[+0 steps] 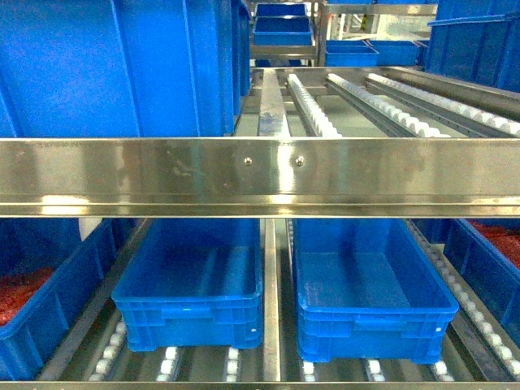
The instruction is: Sort blue parts and orange caps into right shelf containers
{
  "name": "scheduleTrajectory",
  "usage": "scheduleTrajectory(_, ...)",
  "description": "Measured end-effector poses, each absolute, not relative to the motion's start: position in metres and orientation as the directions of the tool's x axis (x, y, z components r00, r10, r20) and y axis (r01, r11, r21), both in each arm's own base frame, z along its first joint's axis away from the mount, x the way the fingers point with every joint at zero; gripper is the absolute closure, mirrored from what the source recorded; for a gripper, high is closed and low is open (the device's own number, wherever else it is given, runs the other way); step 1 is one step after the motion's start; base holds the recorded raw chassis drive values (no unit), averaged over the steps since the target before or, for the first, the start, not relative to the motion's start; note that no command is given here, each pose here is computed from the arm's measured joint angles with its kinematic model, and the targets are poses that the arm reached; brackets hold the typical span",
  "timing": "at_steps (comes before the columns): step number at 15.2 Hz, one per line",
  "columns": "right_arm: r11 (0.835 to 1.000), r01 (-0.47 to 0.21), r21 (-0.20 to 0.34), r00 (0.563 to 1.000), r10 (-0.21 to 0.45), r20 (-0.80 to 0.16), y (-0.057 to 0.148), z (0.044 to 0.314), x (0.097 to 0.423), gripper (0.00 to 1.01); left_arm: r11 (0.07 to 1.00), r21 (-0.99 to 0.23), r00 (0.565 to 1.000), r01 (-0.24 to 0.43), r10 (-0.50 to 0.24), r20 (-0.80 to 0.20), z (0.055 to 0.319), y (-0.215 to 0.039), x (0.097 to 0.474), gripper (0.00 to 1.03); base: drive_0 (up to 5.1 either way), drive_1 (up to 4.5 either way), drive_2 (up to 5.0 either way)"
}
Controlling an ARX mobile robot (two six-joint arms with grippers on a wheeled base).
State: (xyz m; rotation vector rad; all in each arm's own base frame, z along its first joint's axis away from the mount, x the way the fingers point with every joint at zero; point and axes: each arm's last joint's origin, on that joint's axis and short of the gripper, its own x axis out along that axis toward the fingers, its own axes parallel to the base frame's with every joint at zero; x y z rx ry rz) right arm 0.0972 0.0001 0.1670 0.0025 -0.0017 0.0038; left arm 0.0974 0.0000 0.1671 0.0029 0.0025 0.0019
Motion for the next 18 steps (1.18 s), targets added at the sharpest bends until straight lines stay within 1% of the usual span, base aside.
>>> scheduleTrajectory(18, 1.0, 0.0, 0.004, 1.0, 0.0, 0.002, 0.0, 0.167, 0.0972, 0.57, 1.0, 0.004, 1.0, 0.0, 0.0, -0.002, 0.1671, -0.0001, 0.0974, 0.6, 0.0, 0.0, 0.0)
